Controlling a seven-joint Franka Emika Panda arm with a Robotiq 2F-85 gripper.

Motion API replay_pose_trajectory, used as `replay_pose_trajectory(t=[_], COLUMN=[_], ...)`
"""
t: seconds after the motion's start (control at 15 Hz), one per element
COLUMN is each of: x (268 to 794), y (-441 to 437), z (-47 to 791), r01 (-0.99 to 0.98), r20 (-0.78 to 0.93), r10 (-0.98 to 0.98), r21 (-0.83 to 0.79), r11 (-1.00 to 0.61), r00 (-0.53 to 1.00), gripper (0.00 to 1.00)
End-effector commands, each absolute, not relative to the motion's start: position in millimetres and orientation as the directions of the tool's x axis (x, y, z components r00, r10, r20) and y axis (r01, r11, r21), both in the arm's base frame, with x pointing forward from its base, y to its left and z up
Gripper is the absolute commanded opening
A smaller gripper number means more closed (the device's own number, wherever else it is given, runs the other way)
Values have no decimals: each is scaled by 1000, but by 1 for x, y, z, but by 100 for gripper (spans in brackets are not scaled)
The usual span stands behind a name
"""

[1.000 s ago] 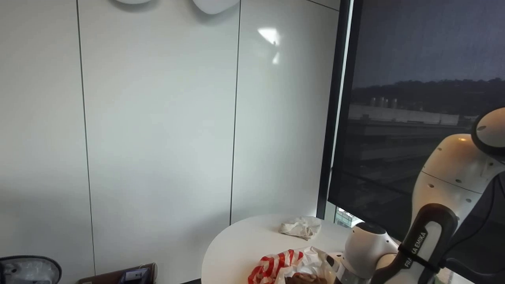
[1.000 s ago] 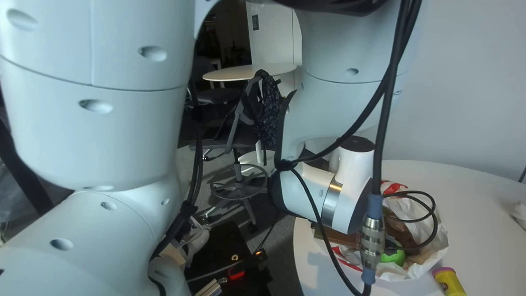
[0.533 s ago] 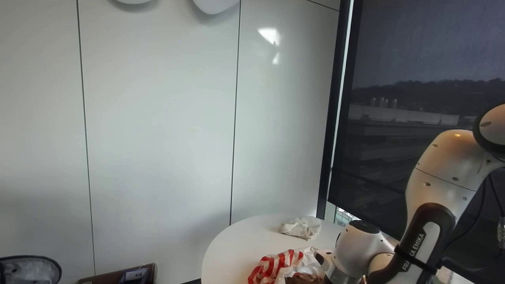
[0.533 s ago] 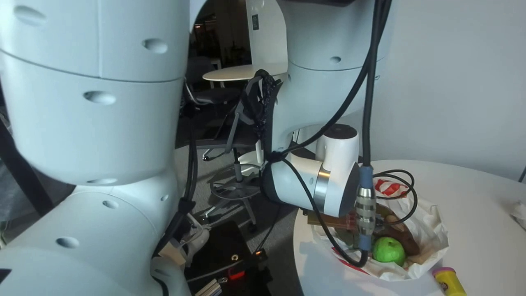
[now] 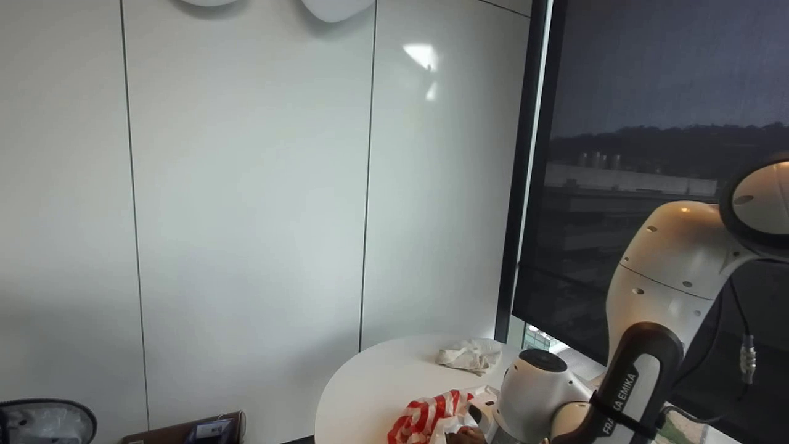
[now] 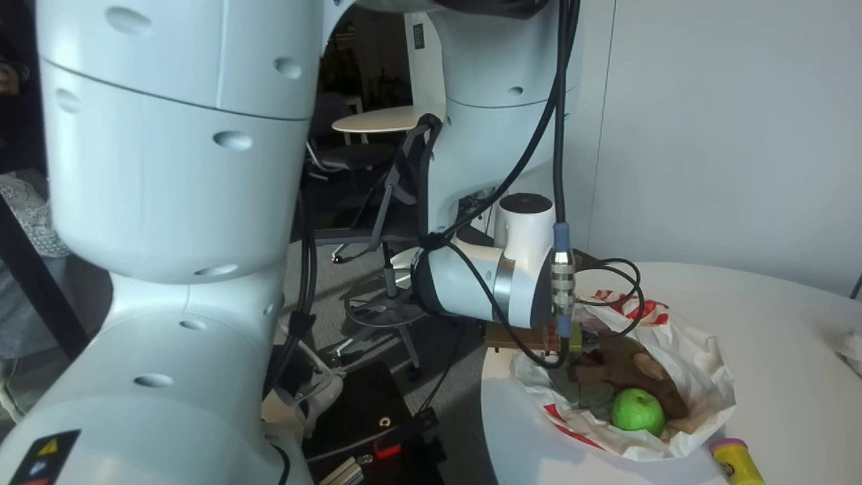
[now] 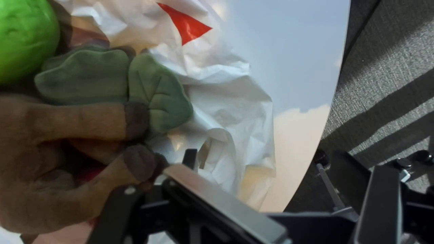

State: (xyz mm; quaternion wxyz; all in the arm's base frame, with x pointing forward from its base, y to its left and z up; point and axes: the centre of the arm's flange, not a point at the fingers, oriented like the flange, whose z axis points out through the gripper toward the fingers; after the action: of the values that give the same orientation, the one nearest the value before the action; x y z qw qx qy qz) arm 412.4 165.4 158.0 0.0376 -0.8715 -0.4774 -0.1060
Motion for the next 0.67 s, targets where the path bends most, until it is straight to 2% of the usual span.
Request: replay_pose_trajectory(t=[0.0, 0.6], x=[418, 447], y=[190, 193], z=[139, 103], r01=[845, 841], r20=[207, 167], r10=[834, 840], r21=[58, 88], r11=[-532, -534], r00=[511, 516], gripper=[100, 100])
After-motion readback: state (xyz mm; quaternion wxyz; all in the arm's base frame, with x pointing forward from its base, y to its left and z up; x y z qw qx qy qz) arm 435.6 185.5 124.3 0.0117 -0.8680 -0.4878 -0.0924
